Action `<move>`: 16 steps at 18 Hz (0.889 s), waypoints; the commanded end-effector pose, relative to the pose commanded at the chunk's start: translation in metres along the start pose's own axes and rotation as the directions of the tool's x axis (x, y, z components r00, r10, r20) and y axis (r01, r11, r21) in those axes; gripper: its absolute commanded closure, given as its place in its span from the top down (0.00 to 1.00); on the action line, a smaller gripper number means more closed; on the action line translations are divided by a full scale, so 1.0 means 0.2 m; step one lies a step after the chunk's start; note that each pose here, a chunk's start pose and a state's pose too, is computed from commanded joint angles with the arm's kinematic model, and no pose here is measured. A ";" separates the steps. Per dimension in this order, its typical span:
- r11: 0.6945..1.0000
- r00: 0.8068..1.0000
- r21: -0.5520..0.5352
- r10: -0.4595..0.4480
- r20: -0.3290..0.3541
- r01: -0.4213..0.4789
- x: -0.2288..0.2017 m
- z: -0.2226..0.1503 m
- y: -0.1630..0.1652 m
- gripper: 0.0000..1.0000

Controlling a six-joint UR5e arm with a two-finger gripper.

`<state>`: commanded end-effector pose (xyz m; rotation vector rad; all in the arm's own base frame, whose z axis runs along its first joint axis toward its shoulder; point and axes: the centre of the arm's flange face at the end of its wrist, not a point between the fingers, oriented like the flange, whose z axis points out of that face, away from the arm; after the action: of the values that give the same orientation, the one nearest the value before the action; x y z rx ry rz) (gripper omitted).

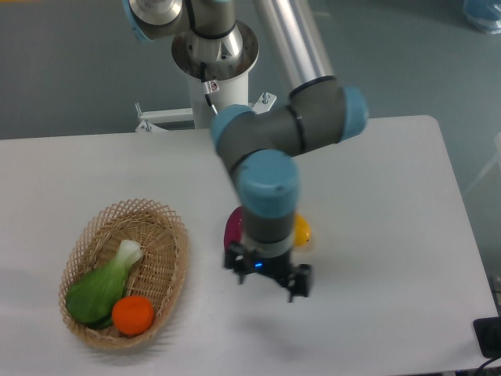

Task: Pick up the orange from the basket
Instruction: 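Move the open gripper over the wicker basket above the orange, then lower the gripper onto the orange and close around it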

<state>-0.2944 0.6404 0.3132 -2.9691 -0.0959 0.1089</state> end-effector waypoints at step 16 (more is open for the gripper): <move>0.949 0.951 -0.066 -0.308 0.010 0.308 0.67 0.22 -0.19 1.00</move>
<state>-0.1659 0.6937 0.2678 -2.9752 -0.5719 0.0659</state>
